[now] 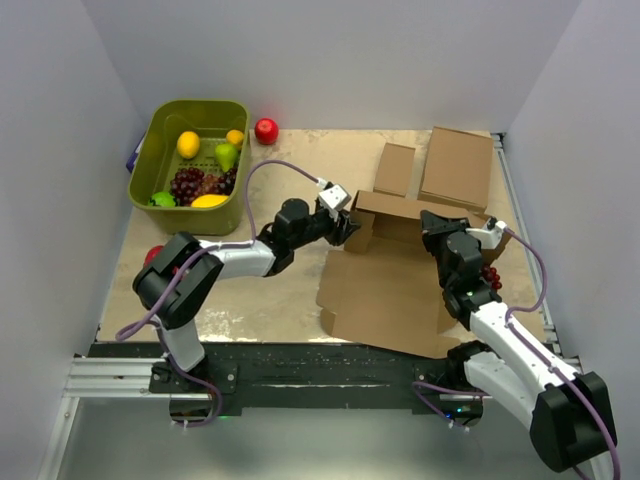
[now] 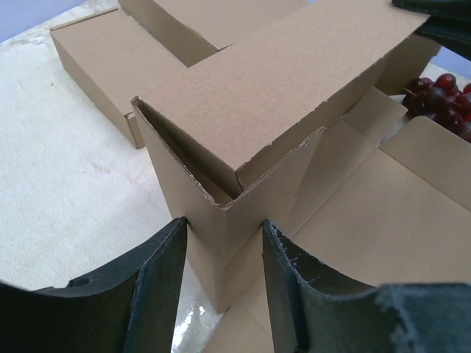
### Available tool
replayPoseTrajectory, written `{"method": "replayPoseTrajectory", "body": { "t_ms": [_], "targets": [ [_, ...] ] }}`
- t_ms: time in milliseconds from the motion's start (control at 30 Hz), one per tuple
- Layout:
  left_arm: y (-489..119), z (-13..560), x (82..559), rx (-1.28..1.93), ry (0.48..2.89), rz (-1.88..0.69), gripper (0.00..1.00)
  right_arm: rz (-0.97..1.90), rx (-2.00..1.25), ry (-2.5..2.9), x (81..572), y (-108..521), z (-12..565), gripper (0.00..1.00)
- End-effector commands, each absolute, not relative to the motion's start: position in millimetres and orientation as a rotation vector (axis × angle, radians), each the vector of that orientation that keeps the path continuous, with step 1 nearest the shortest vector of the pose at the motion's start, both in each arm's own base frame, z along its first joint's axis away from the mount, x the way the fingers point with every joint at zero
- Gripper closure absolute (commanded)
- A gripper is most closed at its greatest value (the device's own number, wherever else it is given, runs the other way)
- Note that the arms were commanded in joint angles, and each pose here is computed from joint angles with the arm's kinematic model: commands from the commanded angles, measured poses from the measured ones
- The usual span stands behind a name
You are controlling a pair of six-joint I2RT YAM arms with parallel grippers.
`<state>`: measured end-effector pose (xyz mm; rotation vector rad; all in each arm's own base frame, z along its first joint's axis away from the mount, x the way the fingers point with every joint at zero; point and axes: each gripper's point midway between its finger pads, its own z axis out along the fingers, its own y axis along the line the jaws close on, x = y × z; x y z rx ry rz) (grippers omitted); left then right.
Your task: Fold the paper box
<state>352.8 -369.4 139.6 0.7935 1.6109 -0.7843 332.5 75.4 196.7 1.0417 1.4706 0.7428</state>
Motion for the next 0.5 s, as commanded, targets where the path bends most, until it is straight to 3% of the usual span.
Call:
{"method": "replayPoseTrajectory", "body": {
  "t_ms": [0,467],
  "targets": [
    [-377.2,159.9,372.3,0.698,1.558,-0.713,0.53,0.698,0.996,1.556,330.0,80.2,182.7,0.88],
    [-394.2,141.8,374.4,0.502,1.678,-0.543,0.54,0.709,1.005,1.56,329.4,81.9,180.0,0.89]
  ]
}}
